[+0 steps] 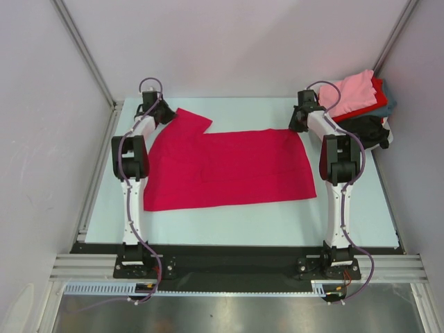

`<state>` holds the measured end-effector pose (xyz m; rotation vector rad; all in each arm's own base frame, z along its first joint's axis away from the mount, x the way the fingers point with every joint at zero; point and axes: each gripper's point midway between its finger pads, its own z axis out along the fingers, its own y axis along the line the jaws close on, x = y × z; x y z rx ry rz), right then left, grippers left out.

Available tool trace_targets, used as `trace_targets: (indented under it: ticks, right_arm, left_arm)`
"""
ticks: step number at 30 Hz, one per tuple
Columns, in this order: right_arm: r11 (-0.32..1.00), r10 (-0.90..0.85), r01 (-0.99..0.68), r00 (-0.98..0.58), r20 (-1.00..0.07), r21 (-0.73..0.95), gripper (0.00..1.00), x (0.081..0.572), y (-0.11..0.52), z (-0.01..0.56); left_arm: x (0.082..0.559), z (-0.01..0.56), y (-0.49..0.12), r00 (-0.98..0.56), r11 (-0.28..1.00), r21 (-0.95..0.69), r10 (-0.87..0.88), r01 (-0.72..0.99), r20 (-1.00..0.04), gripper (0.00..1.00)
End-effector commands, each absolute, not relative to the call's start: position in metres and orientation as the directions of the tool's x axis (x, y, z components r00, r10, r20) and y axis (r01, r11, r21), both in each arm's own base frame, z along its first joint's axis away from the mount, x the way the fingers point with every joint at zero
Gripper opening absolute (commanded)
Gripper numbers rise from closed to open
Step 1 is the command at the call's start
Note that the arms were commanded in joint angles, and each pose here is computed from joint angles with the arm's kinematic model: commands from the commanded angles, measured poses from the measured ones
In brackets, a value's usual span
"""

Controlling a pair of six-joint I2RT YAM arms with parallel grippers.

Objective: Fold and stack the t-shirts
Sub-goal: Fold the tshirt

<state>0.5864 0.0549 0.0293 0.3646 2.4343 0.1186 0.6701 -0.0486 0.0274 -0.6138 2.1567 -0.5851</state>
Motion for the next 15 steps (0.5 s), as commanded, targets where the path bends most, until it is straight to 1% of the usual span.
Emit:
trace_targets:
  ticks: [1,2,4,7,10,11,12,14,15]
  right_arm:
    - [0.953,0.304,0.215,-0.693,-0.654,0.215,0.04,0.592,0.057,0.076]
    - [0.953,0.304,0.214,-0.691,-0.656,0.215,0.03,0.591,0.058,0.079]
    - [0.952,0.305,0.215,-0.689,-0.657,0.216,0.03,0.590,0.057,0.083]
    - [0.953,0.303,0.214,-0.687,-0.660,0.215,0.03,0.587,0.058,0.089]
    - [0.954,0.299,0.213,-0.689,-0.661,0.210,0.03,0.584,0.061,0.091]
    - [0.955,0.297,0.214,-0.691,-0.658,0.207,0.03,0.582,0.061,0.092]
    - [0.956,0.294,0.216,-0.690,-0.661,0.199,0.03,0.581,0.061,0.094]
    - [0.956,0.294,0.220,-0.692,-0.659,0.195,0.03,0.577,0.060,0.095]
    - [0.956,0.293,0.221,-0.694,-0.657,0.194,0.03,0.575,0.060,0.095]
  left_arm:
    - [0.670,0.076,-0.054,-0.510,0.796,-0.594,-0.560,-0.114,-0.653,0.00]
    - [0.661,0.074,-0.055,-0.516,0.795,-0.595,-0.561,-0.118,-0.647,0.00]
    - [0.662,0.086,-0.055,-0.484,0.797,-0.597,-0.558,-0.088,-0.674,0.00]
    - [0.659,0.091,-0.061,-0.490,0.801,-0.595,-0.543,-0.059,-0.682,0.00]
    - [0.653,0.097,-0.060,-0.485,0.805,-0.591,-0.541,-0.061,-0.687,0.00]
    - [0.647,0.091,-0.060,-0.494,0.807,-0.586,-0.539,-0.071,-0.682,0.00]
    - [0.648,0.107,-0.060,-0.465,0.809,-0.586,-0.537,-0.047,-0.704,0.00]
    - [0.641,0.106,-0.058,-0.453,0.811,-0.582,-0.538,-0.049,-0.711,0.00]
    - [0.639,0.119,-0.058,-0.436,0.813,-0.582,-0.537,-0.036,-0.723,0.00]
